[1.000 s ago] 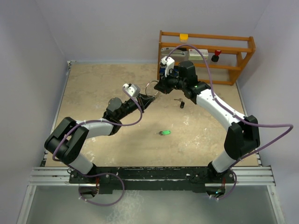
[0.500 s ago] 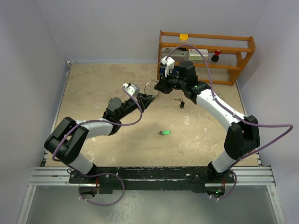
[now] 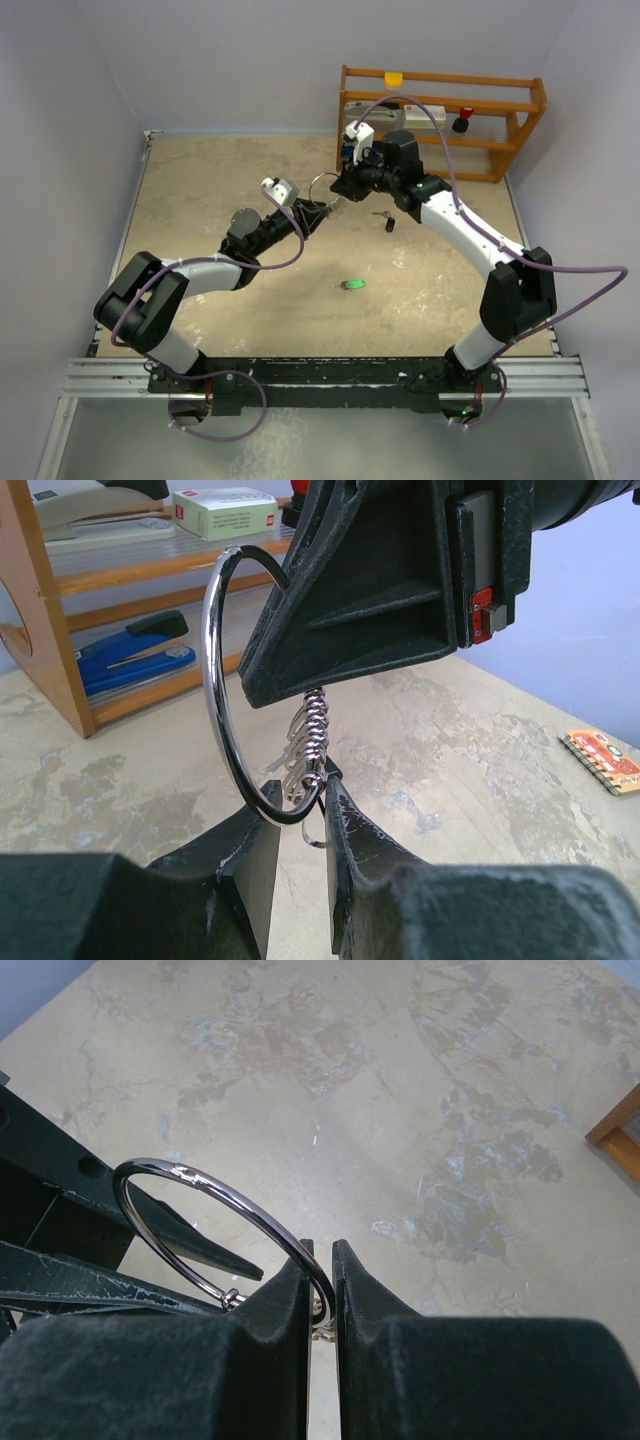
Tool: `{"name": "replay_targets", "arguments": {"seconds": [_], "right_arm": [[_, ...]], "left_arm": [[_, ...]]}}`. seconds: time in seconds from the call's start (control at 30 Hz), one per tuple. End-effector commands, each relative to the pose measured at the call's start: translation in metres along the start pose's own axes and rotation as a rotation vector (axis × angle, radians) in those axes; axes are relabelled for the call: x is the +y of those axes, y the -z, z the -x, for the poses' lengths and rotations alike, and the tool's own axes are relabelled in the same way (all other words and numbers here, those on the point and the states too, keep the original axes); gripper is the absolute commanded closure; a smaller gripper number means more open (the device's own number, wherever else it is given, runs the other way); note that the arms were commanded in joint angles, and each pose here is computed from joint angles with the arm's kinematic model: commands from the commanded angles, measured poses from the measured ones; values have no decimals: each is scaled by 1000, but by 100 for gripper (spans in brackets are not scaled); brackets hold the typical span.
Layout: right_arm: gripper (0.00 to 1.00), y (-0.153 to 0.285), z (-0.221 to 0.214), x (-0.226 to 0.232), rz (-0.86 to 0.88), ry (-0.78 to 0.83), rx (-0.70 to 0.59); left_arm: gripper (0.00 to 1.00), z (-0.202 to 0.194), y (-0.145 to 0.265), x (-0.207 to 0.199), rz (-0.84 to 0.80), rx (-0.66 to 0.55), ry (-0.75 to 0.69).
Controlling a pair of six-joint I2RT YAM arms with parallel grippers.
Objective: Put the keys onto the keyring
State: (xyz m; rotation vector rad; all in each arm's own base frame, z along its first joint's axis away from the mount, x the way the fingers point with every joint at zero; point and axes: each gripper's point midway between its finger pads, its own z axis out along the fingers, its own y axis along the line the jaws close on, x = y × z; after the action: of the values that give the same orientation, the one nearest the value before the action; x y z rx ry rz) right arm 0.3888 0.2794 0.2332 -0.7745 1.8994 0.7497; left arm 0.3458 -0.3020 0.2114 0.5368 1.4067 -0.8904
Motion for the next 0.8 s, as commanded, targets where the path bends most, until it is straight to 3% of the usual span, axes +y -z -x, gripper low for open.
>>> {"name": "replay_targets", "arguments": {"seconds": [0.0, 0.3, 0.33, 0.37, 0.4, 0.77], "right_arm": [[100, 8, 26, 7, 33, 50, -68], [100, 8, 26, 7, 37, 50, -69], [100, 8, 26, 7, 39, 49, -68], [100, 8, 25, 7, 38, 50, -68], [100, 8, 25, 7, 39, 50, -68], [100, 7, 24, 7, 42, 52, -65]], "left_arm": [[78, 36, -5, -3, -10, -90, -41], [82, 34, -5, -2, -7, -86, -44], [85, 34, -5, -2, -8, -86, -45], [96, 35, -6, -3, -10, -88, -46], [100, 34, -6, -3, -12, -86, -46], [100, 36, -7, -4, -20, -93, -40]]}}
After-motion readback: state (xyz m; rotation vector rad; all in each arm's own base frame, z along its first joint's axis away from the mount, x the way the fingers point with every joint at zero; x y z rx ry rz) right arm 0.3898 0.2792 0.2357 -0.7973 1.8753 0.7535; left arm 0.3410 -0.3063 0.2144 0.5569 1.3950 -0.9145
